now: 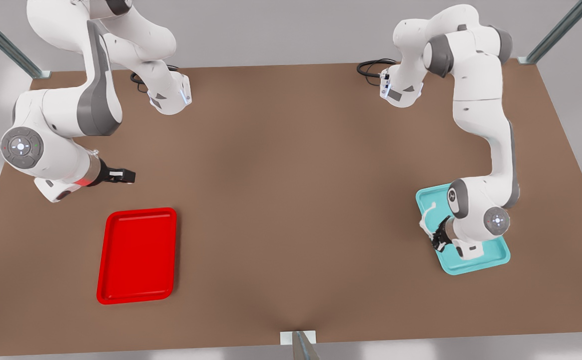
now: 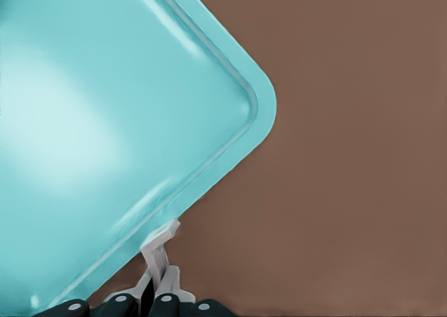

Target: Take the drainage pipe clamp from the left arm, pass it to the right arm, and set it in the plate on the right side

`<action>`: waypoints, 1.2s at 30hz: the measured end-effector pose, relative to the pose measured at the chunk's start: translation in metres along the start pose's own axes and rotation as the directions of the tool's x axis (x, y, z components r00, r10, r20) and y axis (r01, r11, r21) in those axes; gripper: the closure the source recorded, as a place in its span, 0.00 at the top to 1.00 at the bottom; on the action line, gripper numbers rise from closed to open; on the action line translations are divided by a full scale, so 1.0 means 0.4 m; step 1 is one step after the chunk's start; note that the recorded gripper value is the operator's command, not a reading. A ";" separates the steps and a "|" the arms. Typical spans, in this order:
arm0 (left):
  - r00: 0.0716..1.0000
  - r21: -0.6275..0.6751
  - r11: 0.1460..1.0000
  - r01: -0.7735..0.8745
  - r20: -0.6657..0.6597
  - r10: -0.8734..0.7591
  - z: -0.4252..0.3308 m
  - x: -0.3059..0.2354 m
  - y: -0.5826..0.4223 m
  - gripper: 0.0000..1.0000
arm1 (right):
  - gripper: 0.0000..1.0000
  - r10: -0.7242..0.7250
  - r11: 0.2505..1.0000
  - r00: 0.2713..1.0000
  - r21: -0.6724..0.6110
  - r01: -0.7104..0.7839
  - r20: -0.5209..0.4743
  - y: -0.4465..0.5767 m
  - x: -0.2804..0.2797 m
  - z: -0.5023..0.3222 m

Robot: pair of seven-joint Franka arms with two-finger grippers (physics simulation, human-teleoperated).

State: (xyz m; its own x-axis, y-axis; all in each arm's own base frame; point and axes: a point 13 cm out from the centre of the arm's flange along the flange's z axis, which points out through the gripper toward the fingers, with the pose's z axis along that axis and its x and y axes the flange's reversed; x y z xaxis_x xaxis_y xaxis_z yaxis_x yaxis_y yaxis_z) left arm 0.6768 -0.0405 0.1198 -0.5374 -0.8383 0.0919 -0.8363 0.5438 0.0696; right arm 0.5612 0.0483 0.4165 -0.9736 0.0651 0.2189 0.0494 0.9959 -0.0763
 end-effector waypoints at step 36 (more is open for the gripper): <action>0.886 0.058 0.886 0.460 -0.100 -0.453 -0.019 0.871 -0.468 0.21 | 1.00 -0.686 0.682 0.618 0.045 0.730 0.384 0.925 -0.091 0.480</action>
State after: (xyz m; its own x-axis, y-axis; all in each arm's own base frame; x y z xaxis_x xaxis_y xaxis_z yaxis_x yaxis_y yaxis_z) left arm 0.6469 -0.4340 0.1465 -0.0863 -0.9851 0.1491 -0.9945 0.0942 0.0467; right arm 0.5720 0.4021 0.1936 -0.7210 -0.6675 -0.1860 -0.6868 0.7240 0.0642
